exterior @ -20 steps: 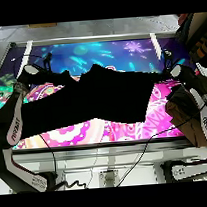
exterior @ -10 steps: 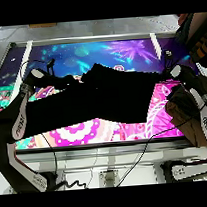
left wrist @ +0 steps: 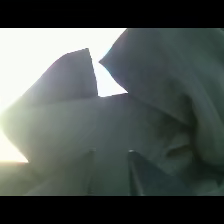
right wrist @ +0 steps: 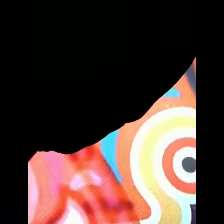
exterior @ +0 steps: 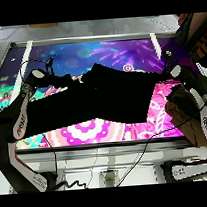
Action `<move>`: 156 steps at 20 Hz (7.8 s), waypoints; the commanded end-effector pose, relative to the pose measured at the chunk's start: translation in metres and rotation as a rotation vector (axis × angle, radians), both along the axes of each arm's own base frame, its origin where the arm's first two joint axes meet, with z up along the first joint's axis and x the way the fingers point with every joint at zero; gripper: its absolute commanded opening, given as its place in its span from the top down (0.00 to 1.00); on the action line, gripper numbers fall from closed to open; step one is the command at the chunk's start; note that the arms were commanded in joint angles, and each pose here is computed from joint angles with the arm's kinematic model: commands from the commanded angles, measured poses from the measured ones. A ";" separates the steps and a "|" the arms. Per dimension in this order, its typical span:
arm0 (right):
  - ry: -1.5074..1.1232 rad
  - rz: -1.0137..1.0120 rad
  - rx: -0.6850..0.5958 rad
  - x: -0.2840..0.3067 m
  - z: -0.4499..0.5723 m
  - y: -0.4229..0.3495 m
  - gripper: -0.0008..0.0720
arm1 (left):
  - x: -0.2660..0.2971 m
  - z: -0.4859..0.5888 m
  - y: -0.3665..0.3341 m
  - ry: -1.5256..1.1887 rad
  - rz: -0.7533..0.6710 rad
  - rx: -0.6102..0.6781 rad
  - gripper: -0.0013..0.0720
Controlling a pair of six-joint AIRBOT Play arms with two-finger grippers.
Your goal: Fold the clothes and pants, and hang the long-sleeved shirts on hangers.
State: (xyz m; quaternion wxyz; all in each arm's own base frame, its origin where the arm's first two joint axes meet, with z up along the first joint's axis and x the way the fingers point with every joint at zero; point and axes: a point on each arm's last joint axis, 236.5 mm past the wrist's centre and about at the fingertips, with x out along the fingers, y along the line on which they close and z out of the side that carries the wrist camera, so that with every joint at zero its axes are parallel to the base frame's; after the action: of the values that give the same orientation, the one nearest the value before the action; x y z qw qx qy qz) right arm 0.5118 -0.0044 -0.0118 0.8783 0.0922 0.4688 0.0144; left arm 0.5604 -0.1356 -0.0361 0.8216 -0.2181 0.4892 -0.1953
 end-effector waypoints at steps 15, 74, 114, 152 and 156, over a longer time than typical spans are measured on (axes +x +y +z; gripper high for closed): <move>0.038 0.009 0.005 -0.008 -0.005 0.002 0.96 | -0.040 -0.025 0.020 0.167 -0.097 0.019 0.11; -0.366 -0.354 0.017 0.085 -0.029 -0.107 0.96 | -0.094 -0.048 0.345 0.377 0.231 0.648 0.96; 0.009 -0.790 0.682 -0.196 -0.048 -0.027 0.18 | -0.236 0.039 0.317 0.178 0.679 0.335 0.04; -0.139 -0.562 0.478 -0.107 -0.029 -0.035 0.97 | -0.278 -0.083 0.328 0.279 1.001 0.043 0.39; -0.173 -0.510 0.451 -0.109 -0.010 -0.032 0.97 | -0.256 -0.069 0.335 0.200 0.987 0.097 0.96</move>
State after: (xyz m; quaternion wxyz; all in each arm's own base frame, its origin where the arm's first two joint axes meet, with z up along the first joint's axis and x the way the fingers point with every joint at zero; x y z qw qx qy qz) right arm 0.4047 -0.0385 -0.0353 0.8341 0.4175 0.3442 -0.1075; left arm 0.2874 0.1907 -0.1141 0.7544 -0.4194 0.4343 0.2575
